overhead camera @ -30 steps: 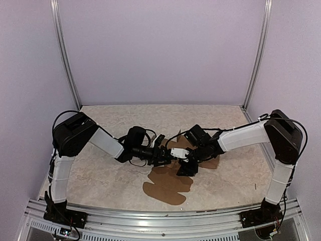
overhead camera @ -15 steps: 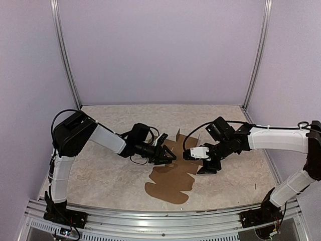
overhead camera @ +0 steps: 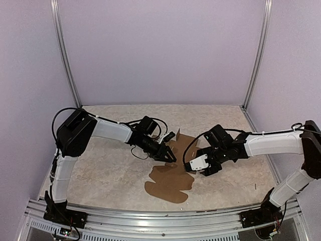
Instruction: Fold the paper box
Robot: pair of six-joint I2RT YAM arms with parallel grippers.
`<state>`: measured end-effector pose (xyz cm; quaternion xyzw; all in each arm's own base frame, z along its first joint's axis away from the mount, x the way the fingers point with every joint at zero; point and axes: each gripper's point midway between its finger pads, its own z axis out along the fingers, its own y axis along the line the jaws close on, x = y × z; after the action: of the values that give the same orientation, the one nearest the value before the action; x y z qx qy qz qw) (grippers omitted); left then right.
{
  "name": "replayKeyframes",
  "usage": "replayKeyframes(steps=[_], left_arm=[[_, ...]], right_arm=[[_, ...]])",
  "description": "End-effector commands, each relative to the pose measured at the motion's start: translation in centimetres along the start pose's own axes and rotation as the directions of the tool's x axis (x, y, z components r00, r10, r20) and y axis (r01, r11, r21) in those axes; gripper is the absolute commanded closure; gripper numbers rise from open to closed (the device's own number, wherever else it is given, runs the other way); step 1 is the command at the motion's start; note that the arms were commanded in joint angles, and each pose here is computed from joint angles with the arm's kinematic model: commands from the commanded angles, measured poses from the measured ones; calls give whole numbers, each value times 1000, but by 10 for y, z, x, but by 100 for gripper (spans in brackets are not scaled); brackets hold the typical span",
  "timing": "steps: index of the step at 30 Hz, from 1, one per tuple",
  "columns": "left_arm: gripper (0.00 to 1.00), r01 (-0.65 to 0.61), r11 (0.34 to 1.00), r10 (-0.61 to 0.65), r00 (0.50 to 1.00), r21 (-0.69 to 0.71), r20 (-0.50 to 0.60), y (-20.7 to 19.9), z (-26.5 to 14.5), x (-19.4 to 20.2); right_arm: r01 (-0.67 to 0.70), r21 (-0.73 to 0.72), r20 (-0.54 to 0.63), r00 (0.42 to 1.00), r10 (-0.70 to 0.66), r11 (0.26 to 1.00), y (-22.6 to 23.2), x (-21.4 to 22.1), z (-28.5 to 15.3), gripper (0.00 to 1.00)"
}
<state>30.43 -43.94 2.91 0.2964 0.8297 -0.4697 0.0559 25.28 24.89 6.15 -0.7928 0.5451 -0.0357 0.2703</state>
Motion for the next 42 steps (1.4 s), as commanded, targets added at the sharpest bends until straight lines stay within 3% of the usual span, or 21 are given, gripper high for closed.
replayKeyframes(steps=[1, 8, 11, 15, 19, 30, 42], left_arm=[[59, 186, 935, -261, 938, -303, -229, 95, 11, 108], [62, 178, 910, -271, 939, -374, -211, 94, 17, 105], [62, 148, 885, -271, 935, -442, -229, 94, 19, 111], [65, 82, 838, -261, 929, -540, -263, 99, 22, 124], [67, 0, 801, -241, 916, -599, -321, 101, 29, 139], [71, 1, 787, -278, 893, -617, -353, 109, 38, 164], [72, -34, 751, -287, 883, -659, -373, 116, 38, 174]], right_arm=[[76, 30, -11, 997, -76, 997, 0, -4, 16, 33], [-106, 11, 34, 994, 105, 994, -1, -5, -6, 34], [-284, -5, 109, 953, 283, 959, -17, 8, -26, 34], [-549, -35, 213, 812, 543, 835, -57, 37, -53, 33], [-740, -92, 225, 636, 738, 666, -79, 69, -53, 34], [-947, -173, -51, 284, 957, 272, -55, 120, -6, 34], [-988, -134, -155, 99, 983, 79, -27, 160, -5, 32]])
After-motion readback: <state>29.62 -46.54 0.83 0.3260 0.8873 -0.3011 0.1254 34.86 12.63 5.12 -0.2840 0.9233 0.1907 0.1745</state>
